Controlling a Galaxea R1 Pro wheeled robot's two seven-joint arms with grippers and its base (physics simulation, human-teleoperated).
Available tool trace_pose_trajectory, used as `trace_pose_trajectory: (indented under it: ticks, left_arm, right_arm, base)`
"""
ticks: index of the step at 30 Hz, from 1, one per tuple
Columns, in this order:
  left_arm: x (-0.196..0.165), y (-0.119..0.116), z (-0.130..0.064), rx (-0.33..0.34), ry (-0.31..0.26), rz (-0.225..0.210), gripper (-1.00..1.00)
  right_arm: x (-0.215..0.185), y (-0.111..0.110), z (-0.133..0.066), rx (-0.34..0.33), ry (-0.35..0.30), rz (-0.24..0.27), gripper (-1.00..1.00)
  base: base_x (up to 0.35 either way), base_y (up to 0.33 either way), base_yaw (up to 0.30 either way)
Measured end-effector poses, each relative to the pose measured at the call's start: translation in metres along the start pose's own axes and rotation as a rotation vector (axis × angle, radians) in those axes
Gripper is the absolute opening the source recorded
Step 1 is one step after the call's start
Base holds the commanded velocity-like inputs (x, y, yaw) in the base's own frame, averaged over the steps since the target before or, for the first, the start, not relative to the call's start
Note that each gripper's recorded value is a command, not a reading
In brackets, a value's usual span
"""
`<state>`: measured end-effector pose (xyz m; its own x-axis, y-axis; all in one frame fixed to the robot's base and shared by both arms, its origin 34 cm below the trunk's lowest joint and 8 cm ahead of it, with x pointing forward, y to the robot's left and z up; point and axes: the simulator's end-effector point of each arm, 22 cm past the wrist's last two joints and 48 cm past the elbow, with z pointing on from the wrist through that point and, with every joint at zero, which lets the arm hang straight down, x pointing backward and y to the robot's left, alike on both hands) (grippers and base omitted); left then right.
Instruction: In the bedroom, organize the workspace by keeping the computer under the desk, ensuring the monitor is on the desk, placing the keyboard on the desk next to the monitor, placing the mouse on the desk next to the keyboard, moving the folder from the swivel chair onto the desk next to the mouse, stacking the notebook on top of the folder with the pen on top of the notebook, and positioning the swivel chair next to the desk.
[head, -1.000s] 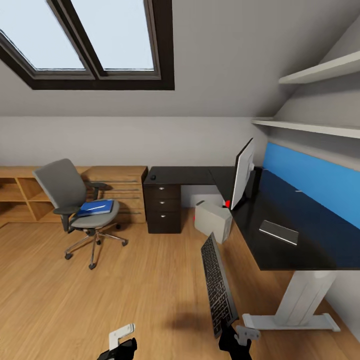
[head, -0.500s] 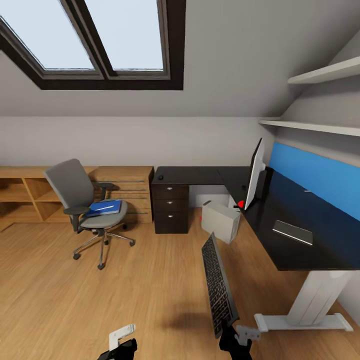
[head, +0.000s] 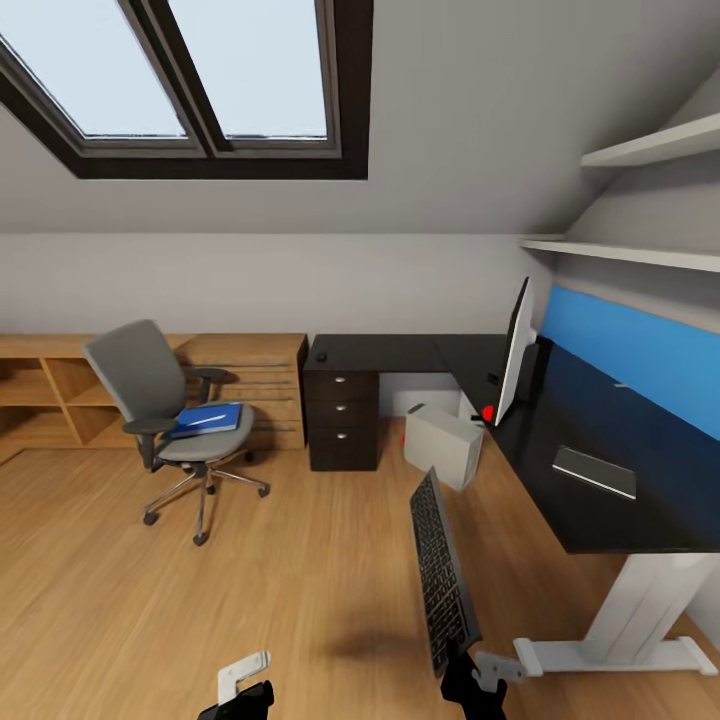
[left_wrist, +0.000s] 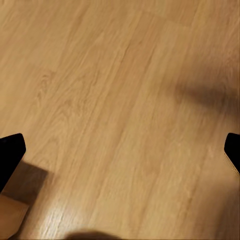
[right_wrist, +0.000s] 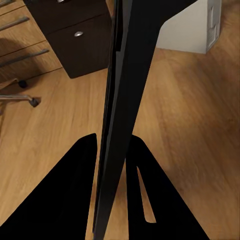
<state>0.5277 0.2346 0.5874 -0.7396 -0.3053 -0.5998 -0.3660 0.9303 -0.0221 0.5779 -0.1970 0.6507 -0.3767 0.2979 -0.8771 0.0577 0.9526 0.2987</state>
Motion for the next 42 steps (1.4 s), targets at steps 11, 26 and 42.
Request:
trace_pose_trajectory:
  ticks: [11,26,42]
  left_arm:
    - [0.0001,0.0,0.0,0.0,0.0,0.0,1.0]
    - [-0.0005,0.0007,0.0,-0.002,-0.007,-0.002,1.0]
    - [0.0005,0.0014,0.0002,-0.003,-0.008,-0.001,1.0]
  right_arm:
    - [0.0002,-0.0019,-0.0001,0.01,0.0,0.0,-1.0]
    - [-0.0004,-0.0004,0.0002,0.008,-0.002,0.0,-1.0]
    - [0.0002,-0.0002,0.0002,0.007,0.0,0.001,-1.0]
  base:
    - [0.324,0.0,0.0]
    - [0.33,0.0,0.0]
    - [0.321,0.0,0.0]
